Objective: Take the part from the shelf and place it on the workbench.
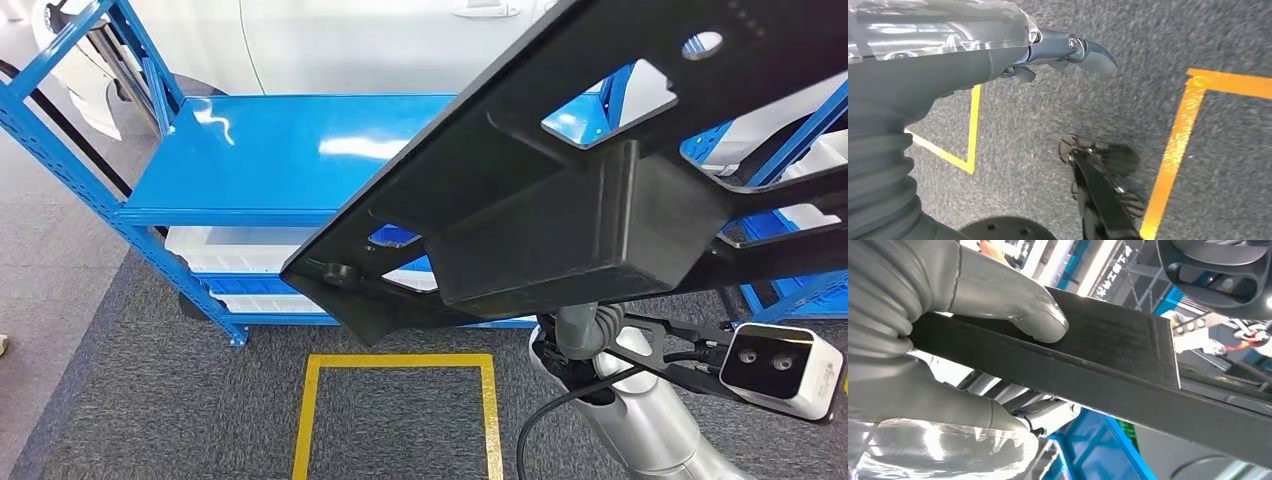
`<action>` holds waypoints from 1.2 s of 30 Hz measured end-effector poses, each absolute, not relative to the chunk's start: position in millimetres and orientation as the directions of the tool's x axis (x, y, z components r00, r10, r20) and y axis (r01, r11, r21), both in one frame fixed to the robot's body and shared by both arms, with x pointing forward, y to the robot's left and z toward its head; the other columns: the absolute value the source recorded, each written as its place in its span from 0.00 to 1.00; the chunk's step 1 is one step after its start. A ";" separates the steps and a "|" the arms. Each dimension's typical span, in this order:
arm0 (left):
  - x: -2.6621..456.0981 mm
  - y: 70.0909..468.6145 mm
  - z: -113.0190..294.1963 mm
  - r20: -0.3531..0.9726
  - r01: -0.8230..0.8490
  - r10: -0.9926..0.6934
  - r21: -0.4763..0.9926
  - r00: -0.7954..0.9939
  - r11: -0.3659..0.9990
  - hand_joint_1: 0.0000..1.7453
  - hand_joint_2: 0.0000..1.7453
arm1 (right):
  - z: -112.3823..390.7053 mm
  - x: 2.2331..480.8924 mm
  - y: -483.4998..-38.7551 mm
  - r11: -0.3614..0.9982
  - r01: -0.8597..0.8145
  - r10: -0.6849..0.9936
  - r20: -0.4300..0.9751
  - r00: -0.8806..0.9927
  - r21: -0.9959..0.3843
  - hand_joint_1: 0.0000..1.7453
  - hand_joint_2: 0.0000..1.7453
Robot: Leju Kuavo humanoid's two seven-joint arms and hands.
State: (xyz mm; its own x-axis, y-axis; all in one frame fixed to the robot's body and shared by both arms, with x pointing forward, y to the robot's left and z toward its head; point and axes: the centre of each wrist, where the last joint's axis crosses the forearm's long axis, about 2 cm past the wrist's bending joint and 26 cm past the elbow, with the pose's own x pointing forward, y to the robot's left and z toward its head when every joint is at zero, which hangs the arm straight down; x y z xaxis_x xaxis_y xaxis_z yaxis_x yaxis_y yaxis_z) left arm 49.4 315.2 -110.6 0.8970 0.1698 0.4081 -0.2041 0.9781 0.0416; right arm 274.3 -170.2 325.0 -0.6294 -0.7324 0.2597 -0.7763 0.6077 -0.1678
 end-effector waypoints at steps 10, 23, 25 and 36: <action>51.3 313.4 -110.4 0.412 -0.205 0.170 0.042 0.895 0.978 0.00 1.00 | 321.5 280.4 -179.4 0.598 -0.778 -0.725 0.284 -0.627 -0.192 1.00 1.00; 48.8 305.8 -110.9 0.404 -0.209 0.173 0.047 0.898 0.977 0.00 1.00 | 304.6 281.7 -201.3 0.563 -0.792 -0.723 0.324 -0.610 -0.235 1.00 1.00; 49.1 305.5 -110.9 0.401 -0.211 0.175 0.048 0.899 0.976 0.00 1.00 | 306.0 282.6 -200.0 0.574 -0.785 -0.719 0.317 -0.619 -0.230 1.00 1.00; 51.3 309.2 -110.5 0.403 -0.213 0.174 0.053 0.898 0.976 0.00 1.00 | 316.2 291.0 -200.0 0.618 -0.760 -0.703 0.292 -0.649 -0.200 1.00 1.00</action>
State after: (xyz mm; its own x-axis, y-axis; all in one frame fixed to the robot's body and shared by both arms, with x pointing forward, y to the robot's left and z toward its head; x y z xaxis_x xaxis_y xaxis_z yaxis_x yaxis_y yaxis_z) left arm 51.3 309.2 -110.5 0.8983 0.1745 0.4032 -0.2131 0.9756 0.0525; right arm 291.0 -200.0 316.2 -0.6487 -0.7027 0.2921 -0.7600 0.6183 -0.2005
